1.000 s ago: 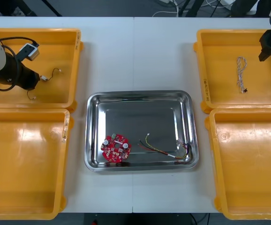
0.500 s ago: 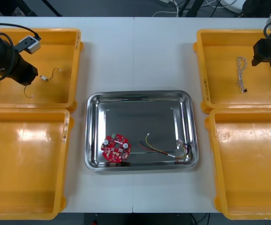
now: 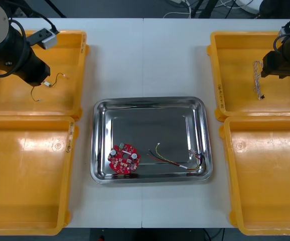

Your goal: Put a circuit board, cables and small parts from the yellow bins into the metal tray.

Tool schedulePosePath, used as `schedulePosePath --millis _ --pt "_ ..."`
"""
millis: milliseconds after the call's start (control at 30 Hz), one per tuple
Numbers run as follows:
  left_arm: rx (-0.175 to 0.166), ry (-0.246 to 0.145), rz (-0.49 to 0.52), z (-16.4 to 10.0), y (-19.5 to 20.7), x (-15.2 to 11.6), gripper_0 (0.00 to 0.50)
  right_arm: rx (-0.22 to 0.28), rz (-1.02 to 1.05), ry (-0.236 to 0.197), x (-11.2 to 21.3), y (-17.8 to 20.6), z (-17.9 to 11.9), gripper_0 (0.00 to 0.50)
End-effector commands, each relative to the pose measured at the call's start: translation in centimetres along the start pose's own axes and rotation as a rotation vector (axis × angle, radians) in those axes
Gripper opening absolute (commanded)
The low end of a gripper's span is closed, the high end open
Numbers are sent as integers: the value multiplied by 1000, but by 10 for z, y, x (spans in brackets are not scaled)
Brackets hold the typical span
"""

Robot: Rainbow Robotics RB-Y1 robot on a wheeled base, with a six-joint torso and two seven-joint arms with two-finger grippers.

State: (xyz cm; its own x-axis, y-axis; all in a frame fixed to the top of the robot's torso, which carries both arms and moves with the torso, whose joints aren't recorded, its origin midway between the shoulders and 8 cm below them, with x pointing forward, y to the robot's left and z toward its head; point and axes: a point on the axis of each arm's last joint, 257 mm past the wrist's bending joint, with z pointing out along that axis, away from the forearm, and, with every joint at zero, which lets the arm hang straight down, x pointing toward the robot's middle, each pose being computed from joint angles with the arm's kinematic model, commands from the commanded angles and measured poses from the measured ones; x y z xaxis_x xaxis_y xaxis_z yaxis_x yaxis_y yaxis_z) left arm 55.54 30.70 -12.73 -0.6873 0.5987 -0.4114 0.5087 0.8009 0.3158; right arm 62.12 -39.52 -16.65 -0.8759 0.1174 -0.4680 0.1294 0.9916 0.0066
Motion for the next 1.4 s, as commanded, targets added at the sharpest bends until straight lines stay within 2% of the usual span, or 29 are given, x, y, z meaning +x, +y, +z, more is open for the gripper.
schedulePosePath --millis 33,267,400,667,867,1067,1267,1400 --pt "-35 -79 -136 -32 -19 -44 0 -60 31 -77 -35 27 -19 500" --pt "-39 -79 -176 -30 -66 -57 0 -95 80 -119 -46 38 -13 500" --pt "-36 -84 -207 -24 -91 -65 0 -94 84 -135 -49 43 -10 500" --pt "-41 -85 -257 -10 -137 -73 0 -80 94 -124 -41 44 3 500" --pt "-28 -79 -306 2 -170 -76 0 -67 87 -131 -39 40 10 500" --pt "-10 -78 -322 8 -199 -80 0 -62 94 -118 -32 40 18 500" --pt "13 -80 -367 20 -220 -76 0 -58 93 -129 -30 39 26 500" --pt "21 -65 -364 29 -230 -67 0 -53 87 -127 -28 38 29 500"
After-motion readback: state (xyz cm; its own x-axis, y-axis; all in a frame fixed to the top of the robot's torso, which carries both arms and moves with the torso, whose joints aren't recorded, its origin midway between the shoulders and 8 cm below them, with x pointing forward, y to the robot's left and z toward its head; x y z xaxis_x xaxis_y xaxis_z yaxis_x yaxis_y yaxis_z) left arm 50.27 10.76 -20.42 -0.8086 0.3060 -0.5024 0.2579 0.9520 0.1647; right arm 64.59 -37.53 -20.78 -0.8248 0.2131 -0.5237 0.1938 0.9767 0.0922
